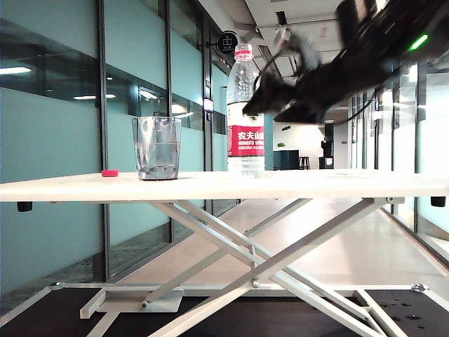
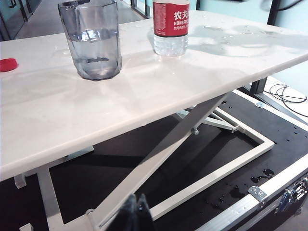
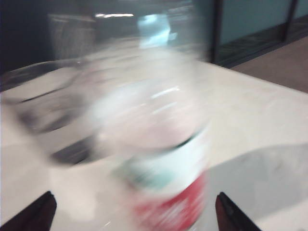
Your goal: Pick up the mineral water bottle on the table and pour water into the mug until it's half full.
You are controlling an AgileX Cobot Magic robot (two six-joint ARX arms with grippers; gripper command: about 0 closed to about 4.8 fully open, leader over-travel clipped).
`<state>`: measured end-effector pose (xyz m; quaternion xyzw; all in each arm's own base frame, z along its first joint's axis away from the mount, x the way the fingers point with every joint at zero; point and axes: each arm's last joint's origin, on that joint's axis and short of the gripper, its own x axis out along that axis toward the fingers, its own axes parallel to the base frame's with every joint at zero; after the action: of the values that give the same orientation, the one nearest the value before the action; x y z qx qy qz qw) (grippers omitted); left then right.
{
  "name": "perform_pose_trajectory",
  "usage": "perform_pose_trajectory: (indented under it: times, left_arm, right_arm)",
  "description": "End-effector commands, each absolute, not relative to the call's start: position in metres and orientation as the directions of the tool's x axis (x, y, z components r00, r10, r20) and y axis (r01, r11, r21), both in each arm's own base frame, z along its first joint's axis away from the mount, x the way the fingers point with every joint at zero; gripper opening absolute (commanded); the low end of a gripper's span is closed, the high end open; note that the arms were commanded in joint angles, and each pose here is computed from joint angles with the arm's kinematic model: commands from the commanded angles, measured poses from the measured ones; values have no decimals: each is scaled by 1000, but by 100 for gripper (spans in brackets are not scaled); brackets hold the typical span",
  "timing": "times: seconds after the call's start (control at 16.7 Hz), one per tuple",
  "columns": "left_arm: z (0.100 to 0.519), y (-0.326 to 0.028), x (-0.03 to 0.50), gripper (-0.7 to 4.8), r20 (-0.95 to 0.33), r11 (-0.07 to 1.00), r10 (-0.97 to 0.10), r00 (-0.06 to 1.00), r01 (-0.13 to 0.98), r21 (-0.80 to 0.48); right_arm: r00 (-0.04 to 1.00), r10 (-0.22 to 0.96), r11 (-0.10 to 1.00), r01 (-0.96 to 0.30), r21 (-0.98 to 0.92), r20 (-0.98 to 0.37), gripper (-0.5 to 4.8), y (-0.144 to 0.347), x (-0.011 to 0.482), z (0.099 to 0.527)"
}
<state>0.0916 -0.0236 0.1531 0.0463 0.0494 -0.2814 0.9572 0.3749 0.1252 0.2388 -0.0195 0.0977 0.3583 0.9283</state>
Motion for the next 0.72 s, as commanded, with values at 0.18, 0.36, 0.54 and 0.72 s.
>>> perform_pose_trajectory:
  times: [0.18,0.36,0.54,0.72]
  left_arm:
    - [153,-24,91,-5,-124,836,-536,835,546,63]
    - [153,-22,92,-5,-125,866,-487,865,496,63]
    - [153,-20,94,-5,-130,912,-391,911,402,77]
    - [153,-17,94,-5,-130,943,-316,940,327,68]
  right_arm:
    - [754,643,763,-646,30,-133,479,101,294,263]
    - [790,606,794,-608,7,-97,90,80,227,266]
    - [842,529,847,-532,2,-105,-7,62,178,261]
    - [877,470,881,-473,-6,-103,-9,49,143,252]
